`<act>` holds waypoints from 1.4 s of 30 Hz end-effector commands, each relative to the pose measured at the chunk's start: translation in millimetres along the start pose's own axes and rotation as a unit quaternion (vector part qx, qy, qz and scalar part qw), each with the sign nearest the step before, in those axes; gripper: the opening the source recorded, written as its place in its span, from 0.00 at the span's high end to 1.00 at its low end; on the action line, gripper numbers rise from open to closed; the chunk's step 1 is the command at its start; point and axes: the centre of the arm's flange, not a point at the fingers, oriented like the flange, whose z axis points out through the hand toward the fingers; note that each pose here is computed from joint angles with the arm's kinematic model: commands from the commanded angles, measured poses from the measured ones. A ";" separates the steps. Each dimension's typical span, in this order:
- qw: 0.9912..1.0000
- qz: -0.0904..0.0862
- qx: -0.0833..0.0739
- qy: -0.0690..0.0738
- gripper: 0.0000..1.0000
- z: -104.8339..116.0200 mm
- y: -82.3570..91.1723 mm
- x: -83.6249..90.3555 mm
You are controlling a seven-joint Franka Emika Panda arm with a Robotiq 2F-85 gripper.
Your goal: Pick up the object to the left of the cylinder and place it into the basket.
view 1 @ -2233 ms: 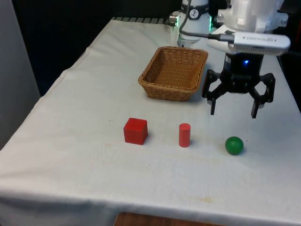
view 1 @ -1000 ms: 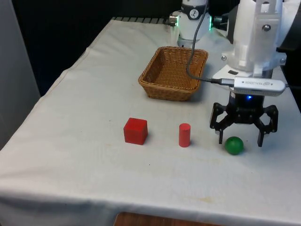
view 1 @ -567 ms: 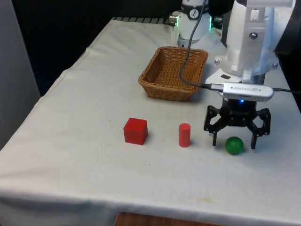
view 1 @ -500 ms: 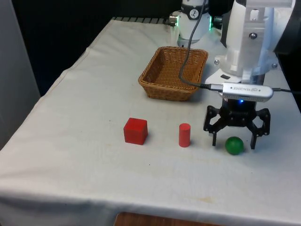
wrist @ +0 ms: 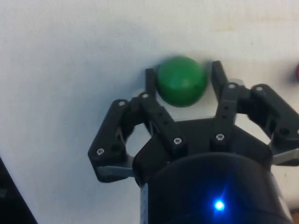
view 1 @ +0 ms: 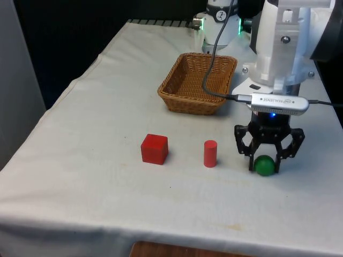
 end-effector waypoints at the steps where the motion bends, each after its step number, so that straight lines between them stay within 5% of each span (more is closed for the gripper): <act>1: 1.000 -0.001 0.002 0.000 0.87 0.6 -0.1 1.2; 2: 1.000 -0.001 0.001 0.000 1.00 0.4 0.4 1.3; 24: 1.000 0.000 -0.001 0.000 1.00 -0.2 0.7 0.5; 42: 1.000 0.002 0.001 -0.001 1.00 -35.2 5.0 -1.7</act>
